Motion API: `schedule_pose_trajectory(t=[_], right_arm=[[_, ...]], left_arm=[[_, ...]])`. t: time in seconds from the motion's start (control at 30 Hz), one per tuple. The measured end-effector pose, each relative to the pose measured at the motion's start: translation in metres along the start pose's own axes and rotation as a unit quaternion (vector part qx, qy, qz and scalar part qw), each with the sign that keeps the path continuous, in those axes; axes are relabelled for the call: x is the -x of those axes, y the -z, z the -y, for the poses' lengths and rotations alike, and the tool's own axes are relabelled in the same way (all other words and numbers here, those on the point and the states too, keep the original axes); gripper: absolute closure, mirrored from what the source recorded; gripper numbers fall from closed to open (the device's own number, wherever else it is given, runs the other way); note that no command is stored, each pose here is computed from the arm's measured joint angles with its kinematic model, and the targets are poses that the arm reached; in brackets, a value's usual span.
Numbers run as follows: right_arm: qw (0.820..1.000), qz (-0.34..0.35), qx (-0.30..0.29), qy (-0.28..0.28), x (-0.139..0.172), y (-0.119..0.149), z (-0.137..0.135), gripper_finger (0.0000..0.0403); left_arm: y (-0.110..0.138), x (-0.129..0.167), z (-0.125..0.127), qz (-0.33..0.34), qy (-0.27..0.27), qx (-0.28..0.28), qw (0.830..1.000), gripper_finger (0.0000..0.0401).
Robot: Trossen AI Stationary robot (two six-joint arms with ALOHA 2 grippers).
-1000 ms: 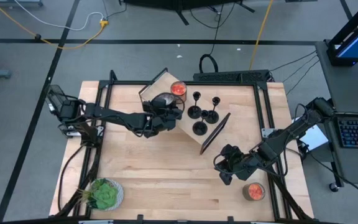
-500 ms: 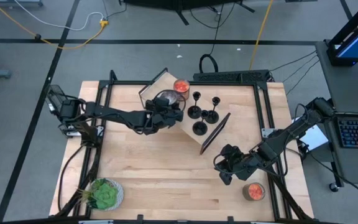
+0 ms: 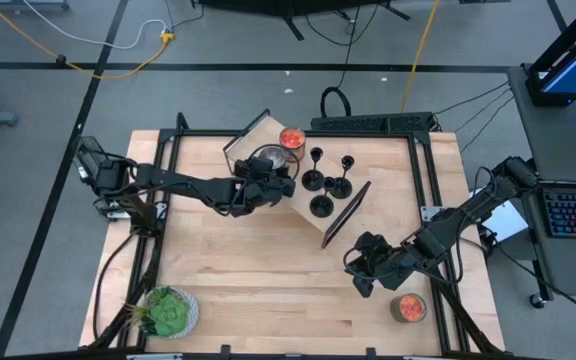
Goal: Pick & Place candle stick holders
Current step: Put the brown scented candle on the shelf
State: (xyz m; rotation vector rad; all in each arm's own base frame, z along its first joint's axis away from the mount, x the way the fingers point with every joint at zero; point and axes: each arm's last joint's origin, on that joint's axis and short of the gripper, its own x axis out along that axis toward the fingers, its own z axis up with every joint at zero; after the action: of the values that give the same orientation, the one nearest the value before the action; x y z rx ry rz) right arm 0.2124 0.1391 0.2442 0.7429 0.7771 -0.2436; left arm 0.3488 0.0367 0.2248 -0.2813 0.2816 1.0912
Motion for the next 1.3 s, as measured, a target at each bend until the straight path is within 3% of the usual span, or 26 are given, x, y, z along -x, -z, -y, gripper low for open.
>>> schedule_pose_trajectory(t=[0.1, 0.37, 0.6, 1.3], right_arm=[[1.000, 0.000, 0.000, 0.000, 0.0000, 0.0000, 0.0000, 0.0330], [1.000, 0.001, 0.004, 0.000, 0.0000, 0.0000, 0.0000, 0.0330], [1.000, 0.001, 0.005, -0.001, 0.0000, -0.0001, -0.0002, 0.0330], [1.000, 0.001, 0.002, -0.003, 0.0000, -0.0002, -0.0006, 0.0330]], left_arm=[[-0.0035, 0.0027, -0.0012, 0.001, 0.003, -0.008, 1.000, 0.0011], [-0.0064, 0.0043, -0.0025, 0.003, 0.003, -0.004, 1.000, 0.0039], [-0.0056, 0.0044, -0.0027, 0.000, 0.003, 0.006, 1.000, 0.0006], [-0.0054, 0.0042, -0.0031, -0.001, 0.002, 0.004, 1.000, 0.0004]])
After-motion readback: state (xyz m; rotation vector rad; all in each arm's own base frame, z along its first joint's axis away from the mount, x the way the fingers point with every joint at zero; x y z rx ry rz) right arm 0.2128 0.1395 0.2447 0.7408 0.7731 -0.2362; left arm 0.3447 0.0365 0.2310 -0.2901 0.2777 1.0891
